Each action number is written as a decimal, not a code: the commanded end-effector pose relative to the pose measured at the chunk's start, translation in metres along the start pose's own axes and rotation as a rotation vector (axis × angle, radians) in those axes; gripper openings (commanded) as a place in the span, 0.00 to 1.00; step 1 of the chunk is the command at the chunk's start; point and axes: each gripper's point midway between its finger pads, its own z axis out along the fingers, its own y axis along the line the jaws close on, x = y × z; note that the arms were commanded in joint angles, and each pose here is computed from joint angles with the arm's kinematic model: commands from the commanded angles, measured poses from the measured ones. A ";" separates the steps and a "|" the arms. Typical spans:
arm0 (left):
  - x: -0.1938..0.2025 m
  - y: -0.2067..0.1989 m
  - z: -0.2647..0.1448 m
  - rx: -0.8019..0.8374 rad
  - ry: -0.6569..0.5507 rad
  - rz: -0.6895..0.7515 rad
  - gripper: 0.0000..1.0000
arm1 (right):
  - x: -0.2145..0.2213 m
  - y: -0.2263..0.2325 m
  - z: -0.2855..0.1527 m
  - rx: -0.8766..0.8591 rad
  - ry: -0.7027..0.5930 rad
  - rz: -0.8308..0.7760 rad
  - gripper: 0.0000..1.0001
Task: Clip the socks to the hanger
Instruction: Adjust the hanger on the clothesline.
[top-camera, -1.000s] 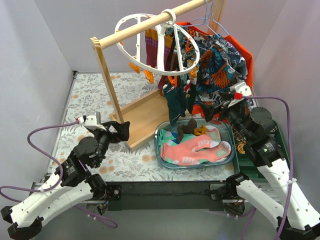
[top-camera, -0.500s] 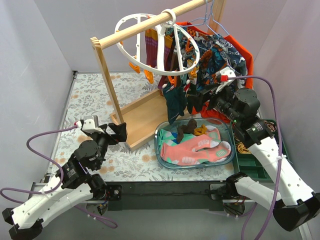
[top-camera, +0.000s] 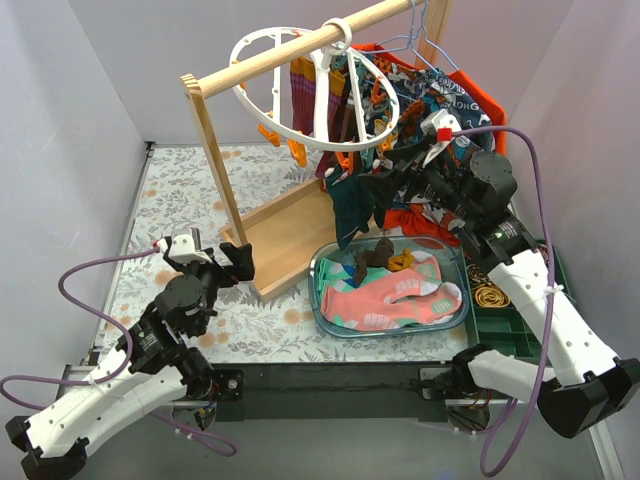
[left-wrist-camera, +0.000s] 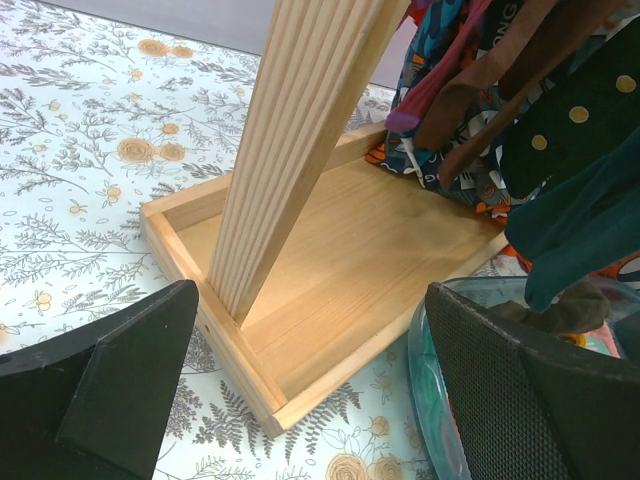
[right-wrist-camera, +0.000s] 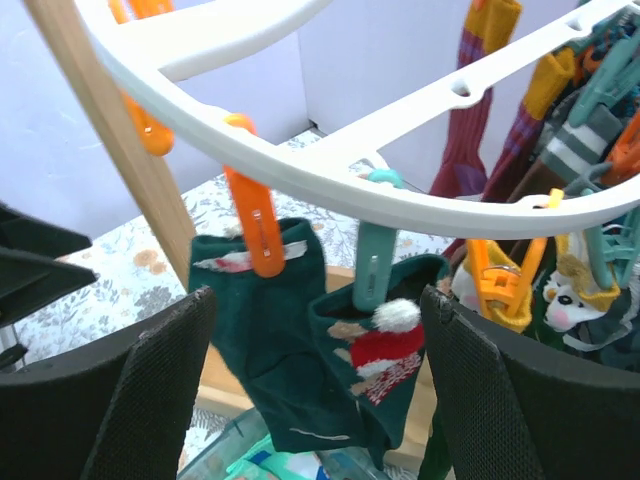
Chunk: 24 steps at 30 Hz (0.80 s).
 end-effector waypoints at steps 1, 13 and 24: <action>0.005 0.004 0.002 -0.014 0.010 0.011 0.95 | -0.027 -0.014 0.008 0.068 -0.094 -0.013 0.86; 0.005 0.008 0.003 -0.030 0.005 0.007 0.95 | -0.022 -0.078 0.024 0.357 -0.123 -0.002 0.83; 0.002 0.009 0.001 -0.022 -0.004 -0.001 0.95 | -0.032 -0.153 0.001 0.643 -0.146 -0.031 0.81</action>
